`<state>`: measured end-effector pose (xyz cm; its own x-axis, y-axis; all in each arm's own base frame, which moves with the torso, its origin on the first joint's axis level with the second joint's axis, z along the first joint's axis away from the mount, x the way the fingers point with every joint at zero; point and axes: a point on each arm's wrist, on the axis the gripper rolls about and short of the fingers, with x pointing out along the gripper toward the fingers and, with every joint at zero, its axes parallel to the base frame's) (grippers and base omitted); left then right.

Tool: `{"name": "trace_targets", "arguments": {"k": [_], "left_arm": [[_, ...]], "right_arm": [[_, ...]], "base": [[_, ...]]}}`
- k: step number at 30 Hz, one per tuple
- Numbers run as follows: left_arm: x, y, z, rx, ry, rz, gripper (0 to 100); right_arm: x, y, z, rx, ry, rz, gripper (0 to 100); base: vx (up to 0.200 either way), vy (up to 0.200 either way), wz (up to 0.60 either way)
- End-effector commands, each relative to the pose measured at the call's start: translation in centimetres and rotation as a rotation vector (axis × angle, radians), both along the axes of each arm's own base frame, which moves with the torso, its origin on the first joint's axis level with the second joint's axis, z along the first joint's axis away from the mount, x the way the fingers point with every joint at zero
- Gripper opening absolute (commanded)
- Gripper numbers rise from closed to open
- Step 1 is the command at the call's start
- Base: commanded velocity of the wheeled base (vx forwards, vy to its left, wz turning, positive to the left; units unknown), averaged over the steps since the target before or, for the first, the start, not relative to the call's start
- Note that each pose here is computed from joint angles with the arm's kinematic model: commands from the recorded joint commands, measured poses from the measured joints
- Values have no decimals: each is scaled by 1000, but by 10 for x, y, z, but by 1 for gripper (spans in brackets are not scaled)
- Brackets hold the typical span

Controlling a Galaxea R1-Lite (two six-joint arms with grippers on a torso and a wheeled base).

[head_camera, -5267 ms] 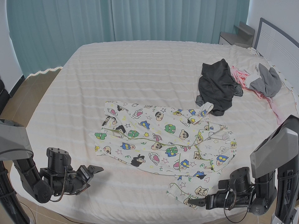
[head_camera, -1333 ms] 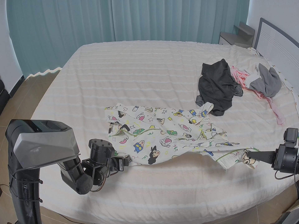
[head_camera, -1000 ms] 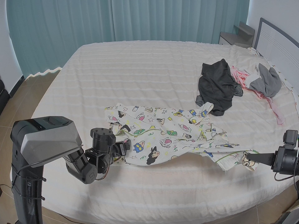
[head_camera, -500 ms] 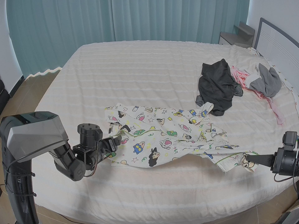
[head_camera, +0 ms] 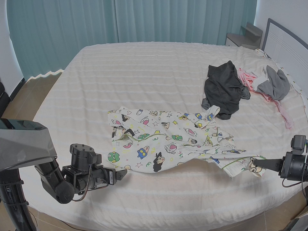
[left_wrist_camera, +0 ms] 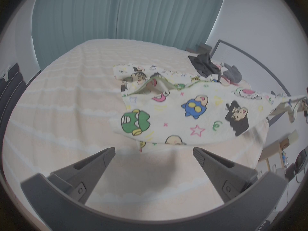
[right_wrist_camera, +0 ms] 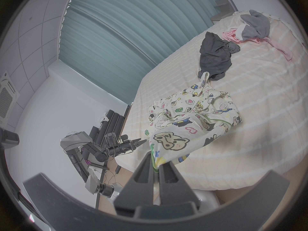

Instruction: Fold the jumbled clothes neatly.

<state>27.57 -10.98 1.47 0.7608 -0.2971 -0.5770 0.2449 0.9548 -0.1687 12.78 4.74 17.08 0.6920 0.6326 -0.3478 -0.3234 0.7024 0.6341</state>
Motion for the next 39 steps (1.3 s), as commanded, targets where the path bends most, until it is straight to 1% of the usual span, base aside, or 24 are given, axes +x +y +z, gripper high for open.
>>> {"name": "trace_targets", "arguments": {"k": [1,4,10,15,18,20,26,27,39], "left_arm": [[-2,-8,-26,54,64,-5,100],[8,-18,-34,88,43,23,100],[19,-31,-41,100,22,12,100],[24,-34,-43,115,5,0,100],[28,-35,-43,136,-11,20,100],[30,-36,-45,145,-12,17,100],[35,-38,-44,137,-29,18,100],[36,-39,-45,137,-29,18,0],[32,-36,-45,143,-19,20,0]], "right_arm": [[1,0,1,1,-1,1,0],[1,0,1,1,-1,1,0],[1,0,1,1,-3,1,0],[1,0,2,2,-6,1,0],[0,0,2,3,-7,1,0],[1,0,2,3,-9,1,0],[0,0,1,2,-6,1,0],[0,0,1,2,-4,1,0],[1,0,1,1,-5,0,0]], "base": [[0,0,0],[0,0,0],[0,0,0],[0,0,0],[0,0,0],[0,0,0],[0,0,0],[0,0,0],[0,0,0]]}}
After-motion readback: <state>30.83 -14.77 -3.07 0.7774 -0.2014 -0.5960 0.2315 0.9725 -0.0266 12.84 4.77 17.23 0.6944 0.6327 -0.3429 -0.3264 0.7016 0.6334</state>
